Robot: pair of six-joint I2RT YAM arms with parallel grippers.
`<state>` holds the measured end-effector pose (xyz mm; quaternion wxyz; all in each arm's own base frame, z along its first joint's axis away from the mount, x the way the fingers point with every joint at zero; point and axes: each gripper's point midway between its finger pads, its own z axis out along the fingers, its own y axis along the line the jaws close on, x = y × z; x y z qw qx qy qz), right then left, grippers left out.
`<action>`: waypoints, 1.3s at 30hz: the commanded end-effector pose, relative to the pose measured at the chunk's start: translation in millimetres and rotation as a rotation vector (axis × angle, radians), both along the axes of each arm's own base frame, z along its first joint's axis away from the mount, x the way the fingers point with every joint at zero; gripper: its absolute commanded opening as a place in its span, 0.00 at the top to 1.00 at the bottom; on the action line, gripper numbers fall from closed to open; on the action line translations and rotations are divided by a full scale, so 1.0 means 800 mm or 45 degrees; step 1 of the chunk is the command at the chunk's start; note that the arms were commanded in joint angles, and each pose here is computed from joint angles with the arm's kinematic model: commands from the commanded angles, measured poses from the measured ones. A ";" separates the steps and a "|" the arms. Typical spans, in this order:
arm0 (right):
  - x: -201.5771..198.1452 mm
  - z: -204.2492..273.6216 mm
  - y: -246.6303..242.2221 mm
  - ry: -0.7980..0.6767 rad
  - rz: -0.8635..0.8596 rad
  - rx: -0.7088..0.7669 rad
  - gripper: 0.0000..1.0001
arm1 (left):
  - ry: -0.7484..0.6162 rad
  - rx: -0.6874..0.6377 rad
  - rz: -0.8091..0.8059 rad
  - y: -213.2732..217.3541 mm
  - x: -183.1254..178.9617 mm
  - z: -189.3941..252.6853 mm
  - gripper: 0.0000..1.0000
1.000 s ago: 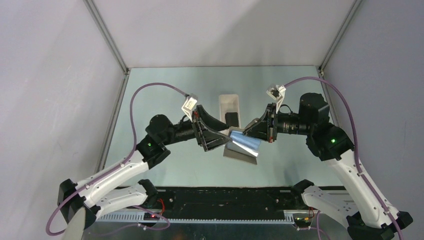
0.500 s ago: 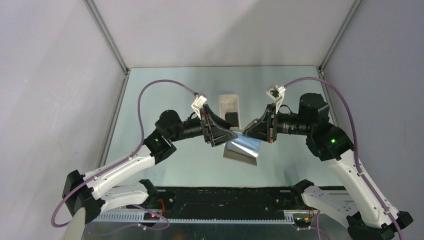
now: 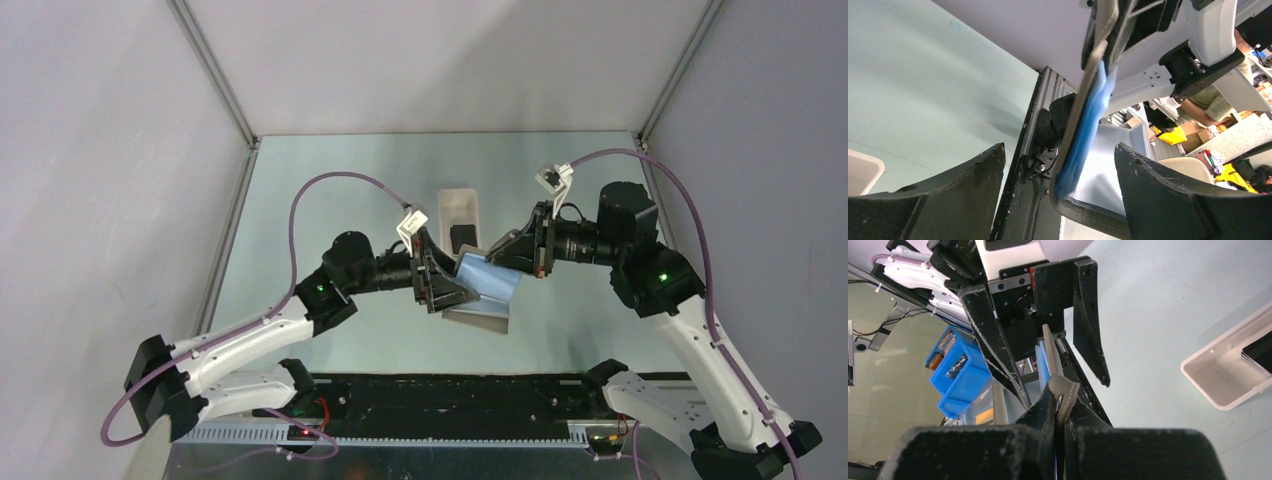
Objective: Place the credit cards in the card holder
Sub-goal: Open the card holder at the center of the board.
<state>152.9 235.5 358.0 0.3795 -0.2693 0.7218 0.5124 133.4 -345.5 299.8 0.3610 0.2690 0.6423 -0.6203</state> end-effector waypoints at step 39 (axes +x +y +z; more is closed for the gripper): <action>0.072 -0.041 -0.040 0.230 -0.363 -0.074 0.01 | 0.283 -0.199 0.160 -0.011 0.013 0.016 1.00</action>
